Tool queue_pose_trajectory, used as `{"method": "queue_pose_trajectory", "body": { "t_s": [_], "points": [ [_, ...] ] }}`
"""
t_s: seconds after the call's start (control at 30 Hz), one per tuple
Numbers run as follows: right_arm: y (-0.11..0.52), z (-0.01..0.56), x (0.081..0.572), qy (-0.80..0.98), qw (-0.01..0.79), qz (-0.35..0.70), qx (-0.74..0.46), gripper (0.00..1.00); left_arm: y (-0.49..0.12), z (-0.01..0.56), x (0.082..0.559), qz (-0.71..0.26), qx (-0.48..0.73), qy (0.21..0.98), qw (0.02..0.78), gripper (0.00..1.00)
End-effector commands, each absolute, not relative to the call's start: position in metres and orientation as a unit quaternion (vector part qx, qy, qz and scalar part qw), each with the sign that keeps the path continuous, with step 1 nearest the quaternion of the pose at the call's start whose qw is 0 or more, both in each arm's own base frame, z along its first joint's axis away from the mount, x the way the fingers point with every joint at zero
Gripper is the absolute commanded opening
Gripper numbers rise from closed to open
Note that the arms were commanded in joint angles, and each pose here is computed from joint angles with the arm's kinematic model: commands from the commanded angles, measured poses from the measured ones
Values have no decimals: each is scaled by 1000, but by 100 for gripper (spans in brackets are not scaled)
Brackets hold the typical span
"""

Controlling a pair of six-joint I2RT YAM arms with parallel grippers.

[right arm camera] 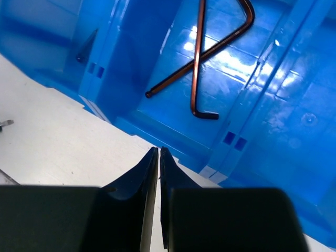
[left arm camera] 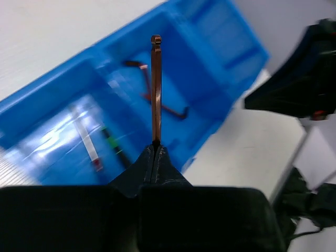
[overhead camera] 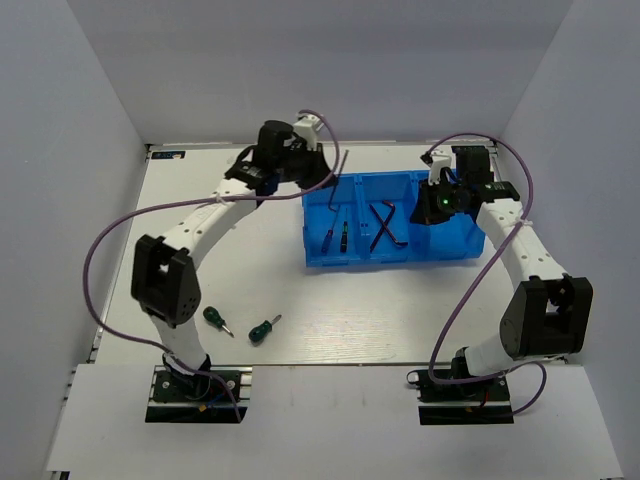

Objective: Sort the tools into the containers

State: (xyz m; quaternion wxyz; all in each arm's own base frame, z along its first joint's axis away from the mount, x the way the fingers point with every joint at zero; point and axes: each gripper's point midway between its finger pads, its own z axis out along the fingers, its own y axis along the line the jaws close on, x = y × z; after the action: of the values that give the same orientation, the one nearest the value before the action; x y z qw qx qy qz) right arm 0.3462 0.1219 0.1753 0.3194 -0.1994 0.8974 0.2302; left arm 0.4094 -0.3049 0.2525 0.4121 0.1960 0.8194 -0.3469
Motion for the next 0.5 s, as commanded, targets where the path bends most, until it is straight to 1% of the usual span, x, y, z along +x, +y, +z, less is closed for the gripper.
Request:
{"method": "queue_pose_trajectory", "body": {
  "t_s": [0.0,0.03,0.13,0.17,0.2,0.23,0.27,0.3,0.37,0.4,0.43,0.47],
  "points": [
    [112,188,351,891,352,211,-195,11,-369,282,391,-466,240,758,388,0],
    [111,190,349,890,356,208,-194,11,-380,270,396,-474,228,764,373,0],
    [106,187,347,892,358,202,-188,12,-414,279,393,-505,237,746,363,0],
    [103,192,348,889,369,197,-185,12,-425,261,396,-504,239,753,350,0],
    [101,192,348,889,371,195,-183,12,-435,271,398,-512,242,745,354,0],
    [97,189,345,891,370,190,-180,12,-445,263,393,-510,245,749,344,0],
    [96,190,345,890,375,186,-180,15,-451,257,394,-507,245,754,339,0],
    [93,192,345,890,380,181,-177,17,-455,246,404,-497,236,763,339,0],
    [90,191,343,890,382,177,-174,23,-464,230,397,-490,237,775,321,1],
    [89,192,341,889,386,175,-176,25,-465,228,403,-485,226,779,327,5],
    [87,192,341,889,386,173,-175,27,-468,218,401,-479,224,787,319,14],
    [85,189,339,890,384,172,-177,32,-466,215,399,-476,223,792,312,21]
  ]
}}
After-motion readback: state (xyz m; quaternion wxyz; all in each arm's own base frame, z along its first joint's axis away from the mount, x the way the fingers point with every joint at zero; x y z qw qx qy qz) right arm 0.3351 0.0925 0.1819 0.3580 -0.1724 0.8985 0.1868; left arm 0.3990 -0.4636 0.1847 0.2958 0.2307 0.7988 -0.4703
